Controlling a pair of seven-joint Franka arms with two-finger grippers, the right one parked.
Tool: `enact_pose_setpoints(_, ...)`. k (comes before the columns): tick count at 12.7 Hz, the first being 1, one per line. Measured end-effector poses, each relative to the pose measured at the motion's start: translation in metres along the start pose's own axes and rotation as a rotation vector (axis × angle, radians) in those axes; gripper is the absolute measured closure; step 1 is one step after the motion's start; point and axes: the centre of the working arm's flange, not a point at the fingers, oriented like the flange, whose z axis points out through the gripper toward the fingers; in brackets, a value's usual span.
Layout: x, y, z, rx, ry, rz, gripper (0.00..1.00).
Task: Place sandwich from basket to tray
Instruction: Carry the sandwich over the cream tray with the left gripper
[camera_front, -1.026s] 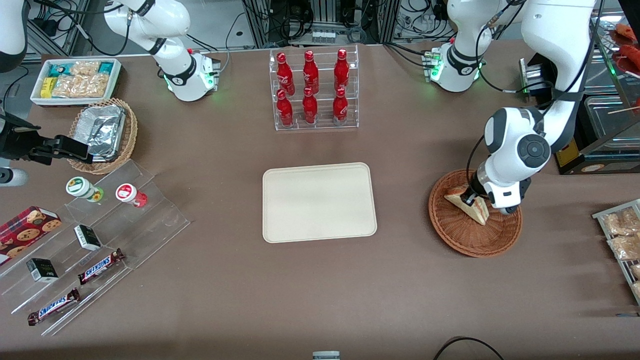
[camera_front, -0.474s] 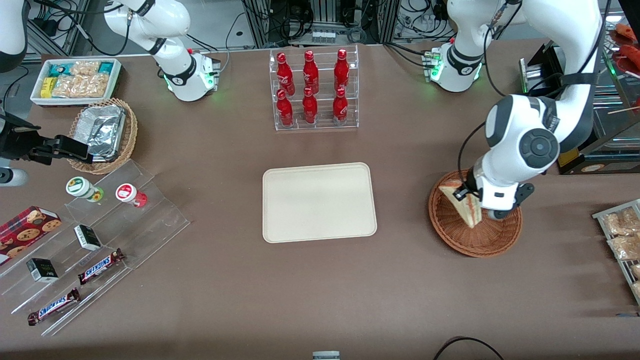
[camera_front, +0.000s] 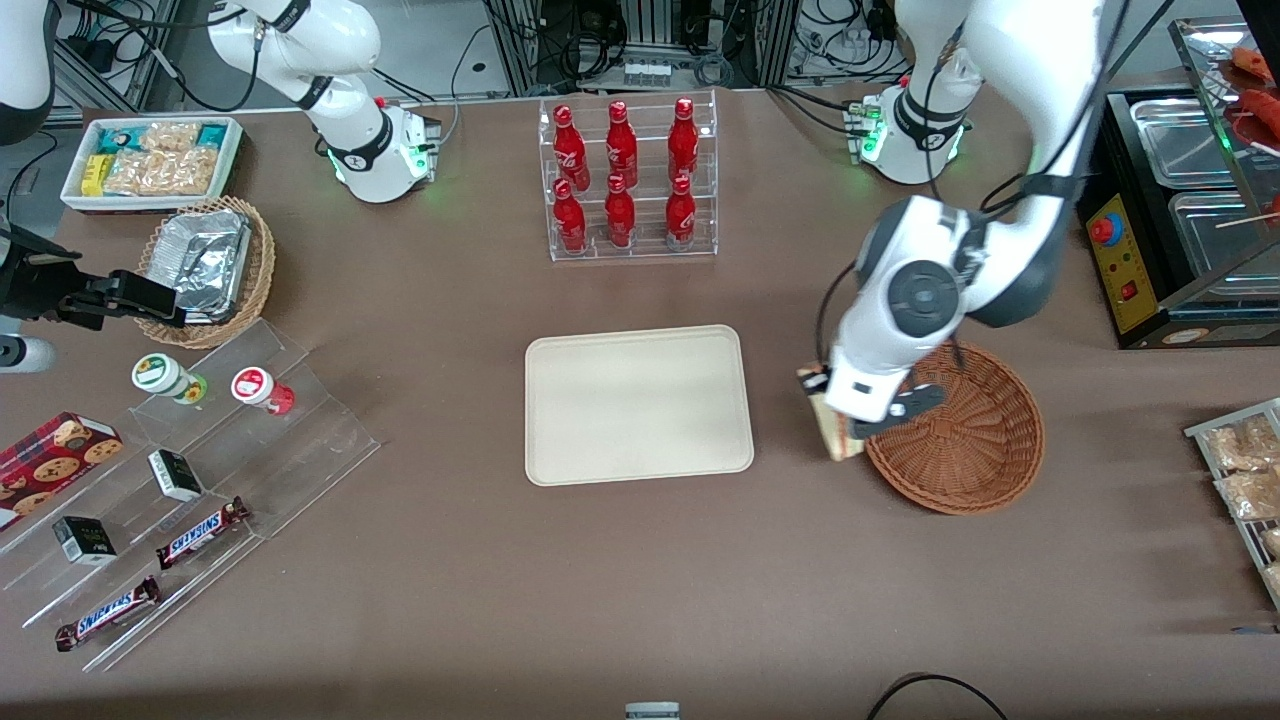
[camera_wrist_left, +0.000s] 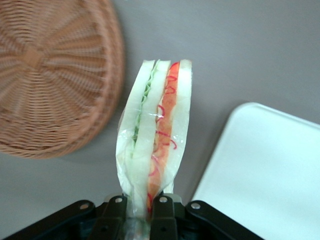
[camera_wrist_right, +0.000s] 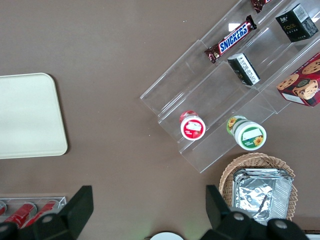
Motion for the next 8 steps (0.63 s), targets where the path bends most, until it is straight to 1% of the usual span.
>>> enact_pose_setpoints(5,-0.044,0.101,0.027,-0.006,0.008,0.153,0.85)
enact_pose_setpoints(8,-0.071,0.147,0.049,-0.005,0.006,0.178,0.85)
